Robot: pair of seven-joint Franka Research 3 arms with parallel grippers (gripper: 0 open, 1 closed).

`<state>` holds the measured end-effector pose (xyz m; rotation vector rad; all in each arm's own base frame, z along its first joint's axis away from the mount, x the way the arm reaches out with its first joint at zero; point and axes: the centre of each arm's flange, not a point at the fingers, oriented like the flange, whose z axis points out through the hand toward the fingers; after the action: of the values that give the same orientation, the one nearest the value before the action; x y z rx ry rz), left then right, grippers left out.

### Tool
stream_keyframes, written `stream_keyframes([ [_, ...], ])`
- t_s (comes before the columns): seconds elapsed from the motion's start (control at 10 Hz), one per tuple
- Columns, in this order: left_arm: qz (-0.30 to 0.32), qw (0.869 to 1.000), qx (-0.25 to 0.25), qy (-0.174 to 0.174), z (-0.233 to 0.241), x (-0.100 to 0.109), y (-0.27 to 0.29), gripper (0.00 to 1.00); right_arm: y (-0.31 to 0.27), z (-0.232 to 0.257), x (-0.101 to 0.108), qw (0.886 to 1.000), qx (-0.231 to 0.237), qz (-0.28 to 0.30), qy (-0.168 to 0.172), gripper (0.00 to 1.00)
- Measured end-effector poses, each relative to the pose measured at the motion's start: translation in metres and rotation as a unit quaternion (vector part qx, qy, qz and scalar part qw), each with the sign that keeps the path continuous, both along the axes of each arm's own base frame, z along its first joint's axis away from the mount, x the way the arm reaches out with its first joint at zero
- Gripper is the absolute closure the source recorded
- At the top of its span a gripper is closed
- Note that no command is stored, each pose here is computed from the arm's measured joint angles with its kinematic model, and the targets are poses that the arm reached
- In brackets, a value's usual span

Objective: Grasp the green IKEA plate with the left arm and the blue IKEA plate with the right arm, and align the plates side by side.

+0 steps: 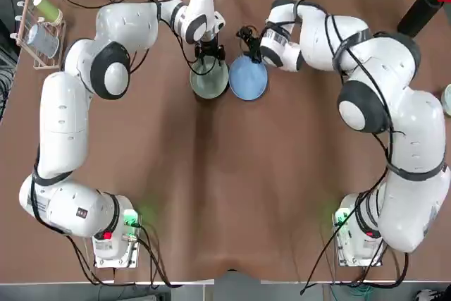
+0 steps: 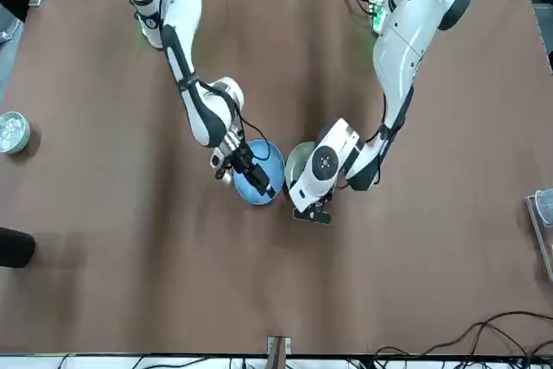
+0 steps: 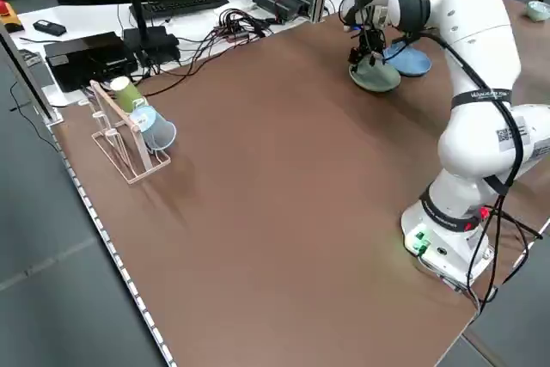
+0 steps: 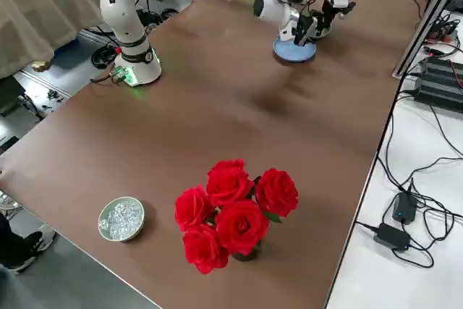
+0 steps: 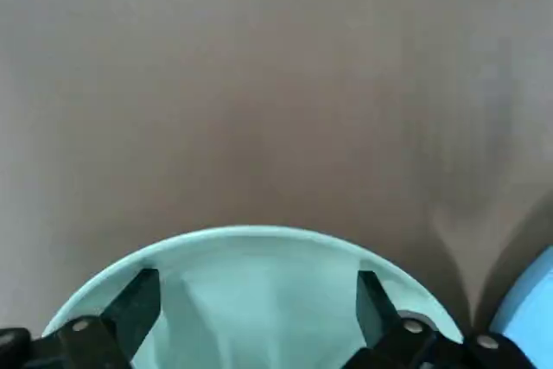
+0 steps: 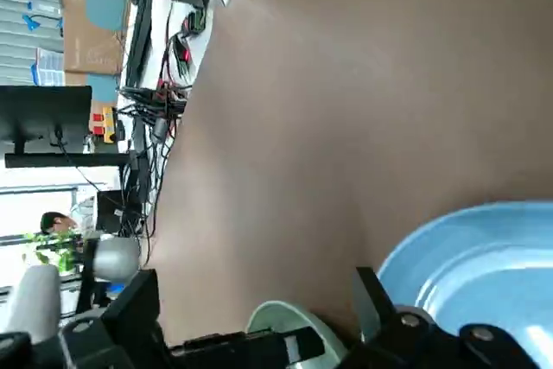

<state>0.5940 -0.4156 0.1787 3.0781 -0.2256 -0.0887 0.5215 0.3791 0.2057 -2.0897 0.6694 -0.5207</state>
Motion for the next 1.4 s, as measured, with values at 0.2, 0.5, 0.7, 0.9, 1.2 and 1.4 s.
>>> stream_keyframes([
  [0.2, 0.001, 1.000, -0.003, -0.005, 0.005, 0.003, -0.002, 0.00, -0.020, 0.036, 0.012, 0.997, -0.066, 0.012, -0.036, 0.00],
  [0.5, 0.006, 1.000, 0.004, -0.009, 0.029, 0.011, 0.004, 0.00, -0.065, 0.067, 0.053, 0.965, -0.205, 0.093, -0.131, 0.00],
  [0.7, -0.008, 0.999, 0.035, 0.014, 0.066, 0.001, 0.003, 0.00, -0.099, 0.085, 0.088, 0.925, -0.288, 0.155, -0.191, 0.00],
  [0.9, -0.021, 0.998, 0.047, 0.023, 0.092, -0.012, -0.006, 0.00, -0.121, 0.102, 0.116, 0.895, -0.309, 0.220, -0.234, 0.00],
  [1.2, -0.053, 0.995, 0.069, 0.052, 0.076, -0.047, -0.031, 0.00, -0.211, 0.134, 0.162, 0.859, -0.309, 0.309, -0.267, 0.00],
  [1.4, -0.050, 0.996, 0.062, 0.039, 0.120, -0.035, -0.021, 0.00, -0.267, 0.162, 0.171, 0.828, -0.321, 0.371, -0.272, 0.00],
])
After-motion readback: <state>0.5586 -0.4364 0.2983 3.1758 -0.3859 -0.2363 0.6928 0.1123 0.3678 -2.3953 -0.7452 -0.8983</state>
